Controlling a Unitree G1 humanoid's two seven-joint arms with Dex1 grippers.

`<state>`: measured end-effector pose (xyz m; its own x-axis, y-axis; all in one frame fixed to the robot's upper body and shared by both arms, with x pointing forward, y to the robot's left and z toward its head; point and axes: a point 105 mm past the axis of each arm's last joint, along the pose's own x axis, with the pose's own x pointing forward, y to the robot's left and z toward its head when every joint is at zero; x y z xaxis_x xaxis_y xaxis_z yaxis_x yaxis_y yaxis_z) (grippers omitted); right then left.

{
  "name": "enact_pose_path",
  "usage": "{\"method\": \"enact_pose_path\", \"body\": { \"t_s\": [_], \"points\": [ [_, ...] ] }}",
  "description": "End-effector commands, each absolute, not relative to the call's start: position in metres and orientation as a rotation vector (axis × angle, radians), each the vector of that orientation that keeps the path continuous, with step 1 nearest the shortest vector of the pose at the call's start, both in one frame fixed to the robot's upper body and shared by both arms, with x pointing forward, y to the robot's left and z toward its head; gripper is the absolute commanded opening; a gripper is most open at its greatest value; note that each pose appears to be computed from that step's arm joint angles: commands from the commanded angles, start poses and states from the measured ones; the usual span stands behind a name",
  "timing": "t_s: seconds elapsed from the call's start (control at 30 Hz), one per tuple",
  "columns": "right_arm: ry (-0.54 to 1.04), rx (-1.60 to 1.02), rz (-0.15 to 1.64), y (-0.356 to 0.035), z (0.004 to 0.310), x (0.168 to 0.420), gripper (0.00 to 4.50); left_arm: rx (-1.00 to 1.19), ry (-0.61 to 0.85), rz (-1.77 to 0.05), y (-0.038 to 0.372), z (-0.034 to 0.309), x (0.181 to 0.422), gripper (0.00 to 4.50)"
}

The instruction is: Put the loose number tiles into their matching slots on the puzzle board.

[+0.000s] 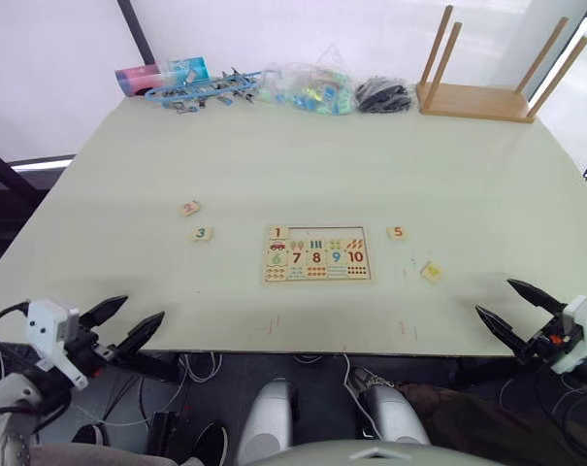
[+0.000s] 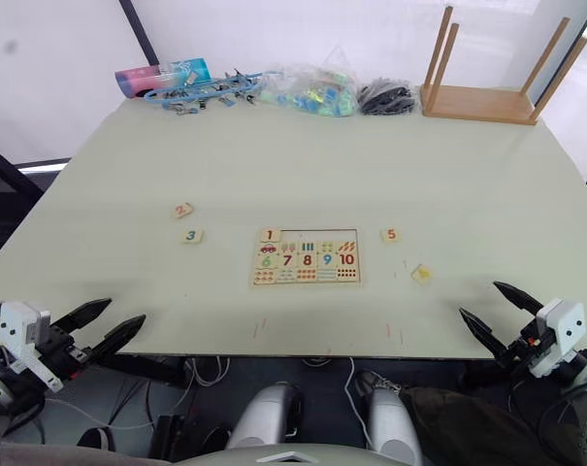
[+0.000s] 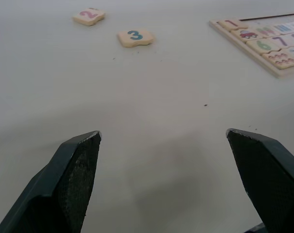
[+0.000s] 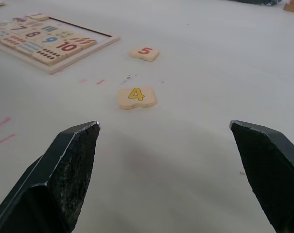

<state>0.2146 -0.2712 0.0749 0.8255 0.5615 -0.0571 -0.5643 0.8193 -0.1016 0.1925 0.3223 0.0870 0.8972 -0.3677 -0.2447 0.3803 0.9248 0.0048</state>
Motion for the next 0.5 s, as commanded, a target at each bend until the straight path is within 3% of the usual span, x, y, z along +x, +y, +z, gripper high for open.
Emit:
{"method": "enact_pose_path", "body": {
  "t_s": [0.03,0.5],
  "points": [
    [-0.010,-0.134,0.601,-0.2785,0.0860,0.2098,4.50,0.096,0.169,-0.379,0.3227,0.1057,0.1949,4.41],
    [-0.026,-0.122,0.661,-0.2741,0.0857,0.2021,4.50,0.109,0.148,-0.389,0.3267,0.1077,0.2041,4.41]
  ]
}}
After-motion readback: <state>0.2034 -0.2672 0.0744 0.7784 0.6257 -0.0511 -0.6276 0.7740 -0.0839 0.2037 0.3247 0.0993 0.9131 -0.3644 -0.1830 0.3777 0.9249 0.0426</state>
